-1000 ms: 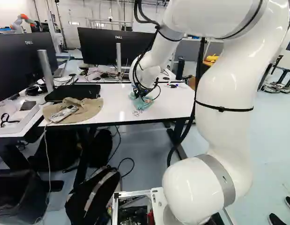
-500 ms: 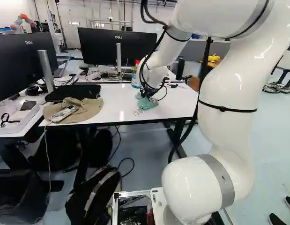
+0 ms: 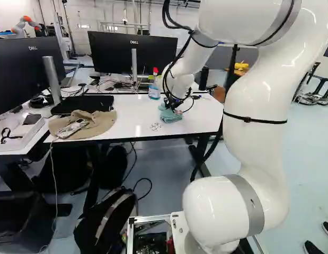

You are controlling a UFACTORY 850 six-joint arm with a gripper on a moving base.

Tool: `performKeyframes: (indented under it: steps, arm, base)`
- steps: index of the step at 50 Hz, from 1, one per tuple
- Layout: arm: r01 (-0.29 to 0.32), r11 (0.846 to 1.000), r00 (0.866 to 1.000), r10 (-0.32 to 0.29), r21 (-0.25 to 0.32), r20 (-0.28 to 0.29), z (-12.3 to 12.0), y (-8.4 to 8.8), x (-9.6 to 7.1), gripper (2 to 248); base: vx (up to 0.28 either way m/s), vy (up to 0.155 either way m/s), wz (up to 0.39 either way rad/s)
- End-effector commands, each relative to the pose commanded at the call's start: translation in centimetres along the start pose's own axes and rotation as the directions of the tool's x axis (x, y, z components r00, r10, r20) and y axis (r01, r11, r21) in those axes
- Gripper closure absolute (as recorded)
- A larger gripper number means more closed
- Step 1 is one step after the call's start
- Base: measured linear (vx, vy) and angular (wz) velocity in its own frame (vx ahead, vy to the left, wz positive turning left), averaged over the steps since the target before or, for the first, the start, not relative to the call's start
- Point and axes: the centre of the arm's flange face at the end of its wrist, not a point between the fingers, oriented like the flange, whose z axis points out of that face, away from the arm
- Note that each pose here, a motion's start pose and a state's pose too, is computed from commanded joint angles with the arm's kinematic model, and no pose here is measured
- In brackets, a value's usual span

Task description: Clean the table with the green towel

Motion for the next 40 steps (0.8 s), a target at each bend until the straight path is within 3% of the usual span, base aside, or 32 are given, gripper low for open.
performKeyframes:
  steps: [12,40]
  arm:
    - [0.012,1.000,1.000,-0.012,0.010,-0.009,1.1,-1.0,1.2,209]
    - [0.075,0.995,0.997,-0.073,0.059,-0.021,2.5,-5.8,2.3,209]
  base:
    - [0.000,0.000,0.000]
    - [0.000,0.000,0.000]
